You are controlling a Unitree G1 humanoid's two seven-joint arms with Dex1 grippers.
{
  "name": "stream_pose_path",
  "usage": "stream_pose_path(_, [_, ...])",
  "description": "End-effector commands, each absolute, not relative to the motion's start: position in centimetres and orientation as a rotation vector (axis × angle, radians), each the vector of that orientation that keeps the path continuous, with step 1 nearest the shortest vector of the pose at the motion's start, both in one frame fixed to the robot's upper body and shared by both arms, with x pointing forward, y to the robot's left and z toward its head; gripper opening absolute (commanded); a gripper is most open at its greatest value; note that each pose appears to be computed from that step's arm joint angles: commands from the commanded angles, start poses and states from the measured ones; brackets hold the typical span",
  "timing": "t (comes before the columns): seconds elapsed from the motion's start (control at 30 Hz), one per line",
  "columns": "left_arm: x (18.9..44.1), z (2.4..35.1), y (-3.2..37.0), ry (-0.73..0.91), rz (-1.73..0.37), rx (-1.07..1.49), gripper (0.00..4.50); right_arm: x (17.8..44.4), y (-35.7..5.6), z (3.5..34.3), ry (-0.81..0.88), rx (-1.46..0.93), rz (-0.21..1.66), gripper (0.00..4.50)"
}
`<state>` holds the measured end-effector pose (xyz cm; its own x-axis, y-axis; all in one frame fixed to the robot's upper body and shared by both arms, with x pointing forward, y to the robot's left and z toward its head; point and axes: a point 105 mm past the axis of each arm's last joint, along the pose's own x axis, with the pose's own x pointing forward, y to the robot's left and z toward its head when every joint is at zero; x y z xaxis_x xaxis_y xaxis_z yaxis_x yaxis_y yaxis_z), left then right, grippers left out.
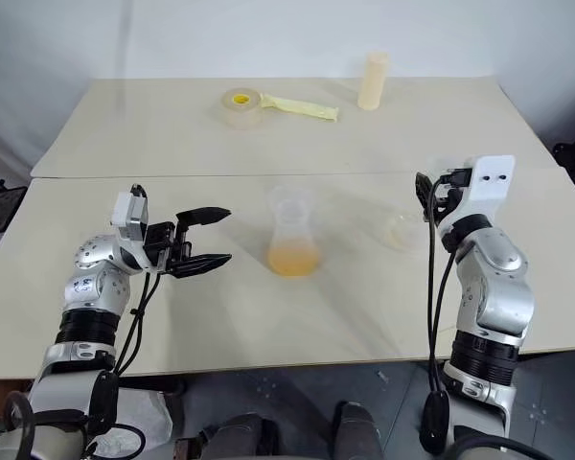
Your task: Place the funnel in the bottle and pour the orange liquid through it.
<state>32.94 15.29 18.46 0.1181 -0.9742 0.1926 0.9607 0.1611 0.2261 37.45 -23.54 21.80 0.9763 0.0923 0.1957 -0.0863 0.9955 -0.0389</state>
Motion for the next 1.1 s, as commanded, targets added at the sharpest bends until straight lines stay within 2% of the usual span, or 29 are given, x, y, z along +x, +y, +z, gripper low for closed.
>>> stream_pose_path(0.03, [32.8, 19.6, 15.4, -0.354, -1.419, 0.091, 4.50, 37.1, -23.5, 22.3, -0.240, -0.042, 0.106, 3.53])
stream_pose_path(0.13, [32.9, 19.5, 15.5, -0.336, -1.396, 0.094, 4.50, 36.8, -23.0, 23.1, -0.278, -0.038, 0.141, 4.46])
stream_pose_path(0.6, [35.2, 20.6, 15.9, -0.323, -1.164, 0.055, 4.50, 35.1, -22.3, 28.7, -0.438, -0.133, 0.202, 4.46])
stream_pose_path(0.77, [35.9, 20.7, 16.2, -0.307, -1.084, 0.032, 4.50, 33.8, -20.4, 30.5, -0.462, -0.171, 0.363, 4.46])
stream_pose_path(0.9, [34.9, 20.4, 16.2, -0.291, -1.127, 0.011, 4.50, 31.8, -17.9, 29.7, -0.391, -0.239, 0.567, 4.46])
stream_pose_path(1.03, [33.2, 18.9, 17.0, -0.221, -1.199, 0.061, 4.50, 28.3, -16.2, 26.3, -0.234, -0.311, 0.816, 4.46])
stream_pose_path(1.1, [32.6, 18.6, 17.4, -0.202, -1.221, 0.076, 4.50, 27.1, -15.9, 25.0, -0.186, -0.334, 0.881, 4.46])
